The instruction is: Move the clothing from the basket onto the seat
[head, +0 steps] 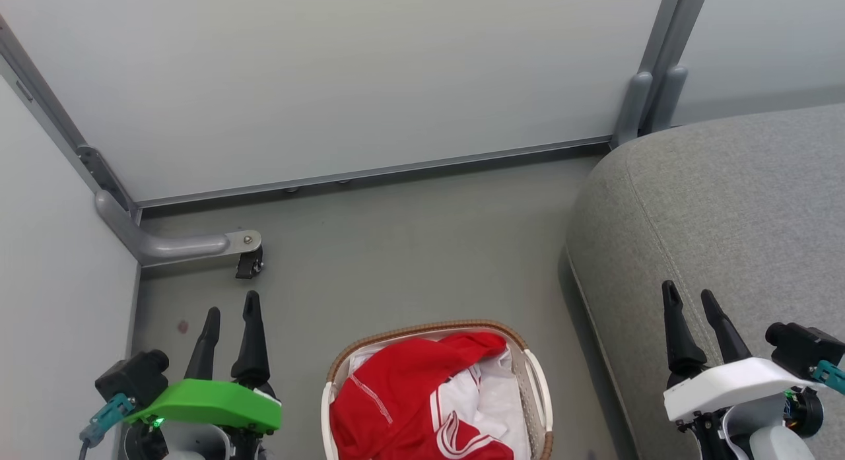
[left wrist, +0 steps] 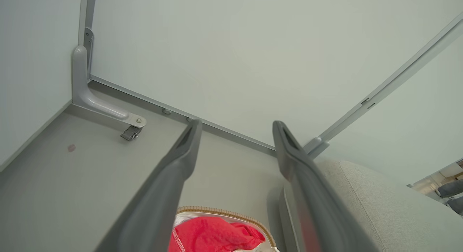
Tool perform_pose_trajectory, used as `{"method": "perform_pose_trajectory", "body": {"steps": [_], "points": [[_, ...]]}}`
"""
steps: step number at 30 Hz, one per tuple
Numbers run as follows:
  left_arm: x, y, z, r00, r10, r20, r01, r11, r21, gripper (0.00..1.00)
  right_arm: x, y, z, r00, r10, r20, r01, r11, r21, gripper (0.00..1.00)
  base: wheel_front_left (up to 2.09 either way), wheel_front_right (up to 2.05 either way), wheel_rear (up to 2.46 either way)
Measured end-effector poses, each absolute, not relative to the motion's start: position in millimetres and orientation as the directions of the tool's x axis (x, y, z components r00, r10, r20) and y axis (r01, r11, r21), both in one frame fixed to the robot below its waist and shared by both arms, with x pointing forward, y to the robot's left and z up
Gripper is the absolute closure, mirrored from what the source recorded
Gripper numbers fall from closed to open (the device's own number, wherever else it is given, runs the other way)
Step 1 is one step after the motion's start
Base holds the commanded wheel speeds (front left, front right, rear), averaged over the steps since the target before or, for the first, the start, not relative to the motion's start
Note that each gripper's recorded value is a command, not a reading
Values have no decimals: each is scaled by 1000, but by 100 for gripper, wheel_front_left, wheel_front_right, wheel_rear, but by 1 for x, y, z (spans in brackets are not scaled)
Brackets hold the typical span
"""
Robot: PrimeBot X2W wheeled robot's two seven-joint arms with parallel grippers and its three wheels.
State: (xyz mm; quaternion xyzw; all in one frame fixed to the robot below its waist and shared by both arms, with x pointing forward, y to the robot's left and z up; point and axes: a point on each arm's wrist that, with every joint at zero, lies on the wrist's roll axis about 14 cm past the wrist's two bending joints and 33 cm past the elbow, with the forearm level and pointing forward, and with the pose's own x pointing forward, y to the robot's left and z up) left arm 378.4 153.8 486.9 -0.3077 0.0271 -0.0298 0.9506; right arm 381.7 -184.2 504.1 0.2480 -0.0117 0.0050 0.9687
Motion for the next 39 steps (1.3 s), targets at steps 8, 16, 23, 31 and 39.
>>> {"method": "perform_pose_trajectory", "body": {"steps": [8,16,23,31,39], "points": [[377,150,483,996,-84,-38,51,842,-536,0,382,-182,505,999,16,36,-29,914,404,0,0,0,0],[375,147,476,994,-95,-47,60,873,-484,0,382,-180,505,999,26,46,-40,943,329,0,0,0,0],[374,147,472,994,-100,-53,67,898,-436,0,383,-179,507,998,37,57,-51,963,266,0,0,0,0],[373,144,470,992,-112,-52,84,920,-383,0,383,-175,508,996,54,66,-66,978,199,0,0,0,0],[372,142,470,991,-125,-45,104,938,-331,0,383,-174,509,995,68,74,-77,988,135,0,0,0,0]]}}
